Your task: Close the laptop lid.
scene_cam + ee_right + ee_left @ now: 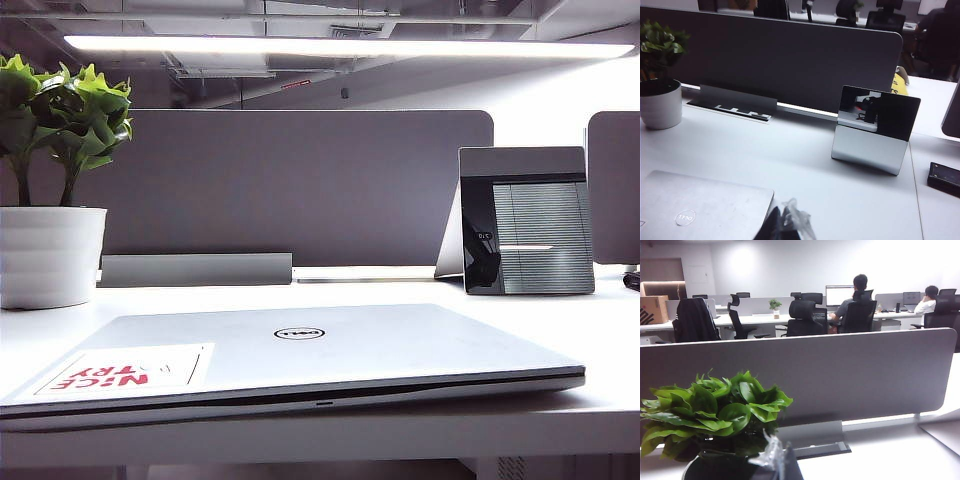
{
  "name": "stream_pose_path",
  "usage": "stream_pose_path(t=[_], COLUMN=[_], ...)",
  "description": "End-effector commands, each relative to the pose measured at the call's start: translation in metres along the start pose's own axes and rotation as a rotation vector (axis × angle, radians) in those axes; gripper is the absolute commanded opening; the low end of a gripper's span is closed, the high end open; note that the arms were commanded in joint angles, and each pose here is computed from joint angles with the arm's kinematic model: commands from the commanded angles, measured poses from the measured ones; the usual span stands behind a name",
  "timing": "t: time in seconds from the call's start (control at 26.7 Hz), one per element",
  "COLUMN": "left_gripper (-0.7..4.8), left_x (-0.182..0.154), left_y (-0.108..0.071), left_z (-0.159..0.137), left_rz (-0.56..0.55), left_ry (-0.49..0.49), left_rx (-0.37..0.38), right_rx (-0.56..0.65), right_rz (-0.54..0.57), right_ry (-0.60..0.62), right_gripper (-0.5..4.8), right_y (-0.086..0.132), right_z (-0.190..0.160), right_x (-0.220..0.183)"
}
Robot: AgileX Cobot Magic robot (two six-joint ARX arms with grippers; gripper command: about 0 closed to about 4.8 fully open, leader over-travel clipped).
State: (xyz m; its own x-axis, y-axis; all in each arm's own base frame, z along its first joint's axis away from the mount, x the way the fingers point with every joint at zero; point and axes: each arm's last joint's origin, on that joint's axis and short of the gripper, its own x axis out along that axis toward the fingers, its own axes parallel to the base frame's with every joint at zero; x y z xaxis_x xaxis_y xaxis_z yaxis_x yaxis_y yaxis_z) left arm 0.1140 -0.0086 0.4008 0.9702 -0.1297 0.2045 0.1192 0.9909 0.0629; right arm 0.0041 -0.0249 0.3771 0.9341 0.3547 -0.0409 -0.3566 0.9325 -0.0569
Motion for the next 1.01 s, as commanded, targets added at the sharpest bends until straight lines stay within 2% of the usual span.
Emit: stream_pose_path(t=[0.04,0.94,1.01], left_gripper=[-0.05,-0.05,-0.05], left_x=[-0.0004,-0.0005,-0.0005], left_y=[0.0,-0.0001,0.0001], left_z=[-0.002,-0.0034,-0.004], left_rz=[0.0,0.0,0.004], left_ry=[0.024,0.039,0.045], left_rx=[-0.005,-0.006,0.02], right_rx=[0.006,0.0,0.0], right_rz=[0.003,0.001,0.001], right_ry=[-0.012,-0.004,-0.004], right_gripper=[-0.04,-0.04,-0.04], right_y=[-0.0012,-0.0031,-0.003], right_z=[-0.0065,-0.0108,-0.0108], right_x=[-0.0019,-0.0047,-0.0047])
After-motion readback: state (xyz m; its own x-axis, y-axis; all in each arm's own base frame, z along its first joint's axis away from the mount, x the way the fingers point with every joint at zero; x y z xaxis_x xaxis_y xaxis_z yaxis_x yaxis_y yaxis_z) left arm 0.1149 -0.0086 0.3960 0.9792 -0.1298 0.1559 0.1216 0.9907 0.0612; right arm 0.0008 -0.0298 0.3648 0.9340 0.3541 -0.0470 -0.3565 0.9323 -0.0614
